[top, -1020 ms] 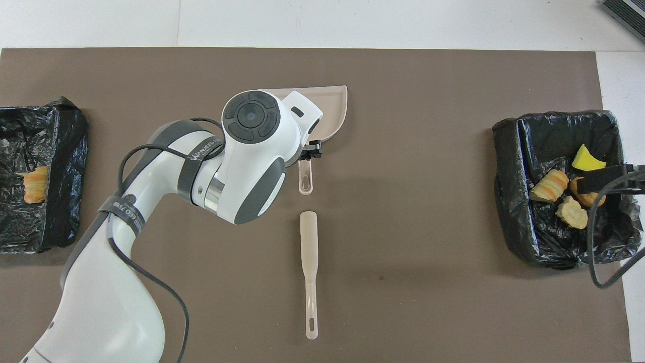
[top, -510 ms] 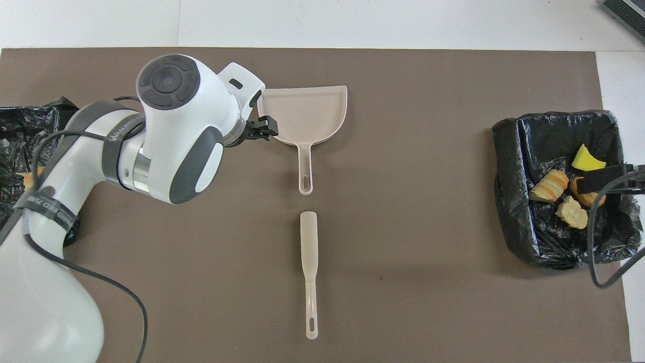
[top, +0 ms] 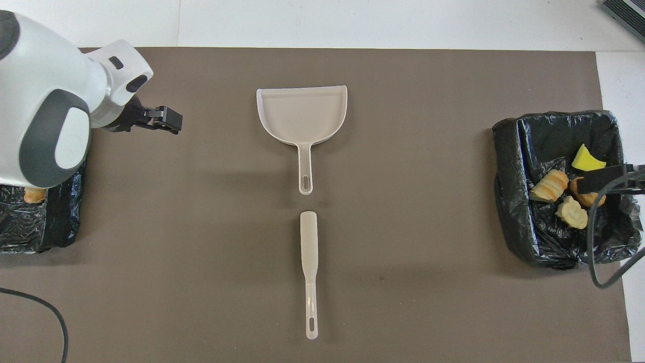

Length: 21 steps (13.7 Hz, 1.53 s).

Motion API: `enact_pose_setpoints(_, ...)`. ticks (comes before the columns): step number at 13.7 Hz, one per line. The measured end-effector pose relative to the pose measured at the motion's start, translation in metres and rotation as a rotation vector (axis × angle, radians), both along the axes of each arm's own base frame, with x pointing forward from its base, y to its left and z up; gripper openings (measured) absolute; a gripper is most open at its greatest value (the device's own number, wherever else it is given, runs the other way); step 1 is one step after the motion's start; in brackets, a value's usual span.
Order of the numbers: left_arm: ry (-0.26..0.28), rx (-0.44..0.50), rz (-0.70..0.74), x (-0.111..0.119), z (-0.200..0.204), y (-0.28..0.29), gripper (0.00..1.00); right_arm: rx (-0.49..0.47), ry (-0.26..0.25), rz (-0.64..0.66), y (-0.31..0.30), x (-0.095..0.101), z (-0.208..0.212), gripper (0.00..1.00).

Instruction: Sweep and dump trash in bin

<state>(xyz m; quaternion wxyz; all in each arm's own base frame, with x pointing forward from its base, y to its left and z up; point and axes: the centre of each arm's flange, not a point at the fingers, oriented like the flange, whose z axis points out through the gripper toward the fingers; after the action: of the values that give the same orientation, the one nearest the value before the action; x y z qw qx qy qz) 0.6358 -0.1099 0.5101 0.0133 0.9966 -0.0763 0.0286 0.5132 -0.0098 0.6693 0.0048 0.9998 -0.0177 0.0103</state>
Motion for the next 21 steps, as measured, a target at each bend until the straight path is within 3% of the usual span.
enact_pose_setpoints(4,0.027,0.009,-0.1,-0.015,0.032,0.062,1.0,0.0,0.0,0.0,0.0,0.0,0.0,1.0)
enact_pose_setpoints(10,0.059,0.012,-0.142,-0.045,0.043,0.059,1.0,0.0,0.0,0.0,0.0,0.0,0.0,1.0)
enact_pose_setpoints(21,-0.004,0.037,-0.185,-0.072,0.107,0.061,1.0,0.0,0.0,0.0,0.0,0.0,0.0,1.0)
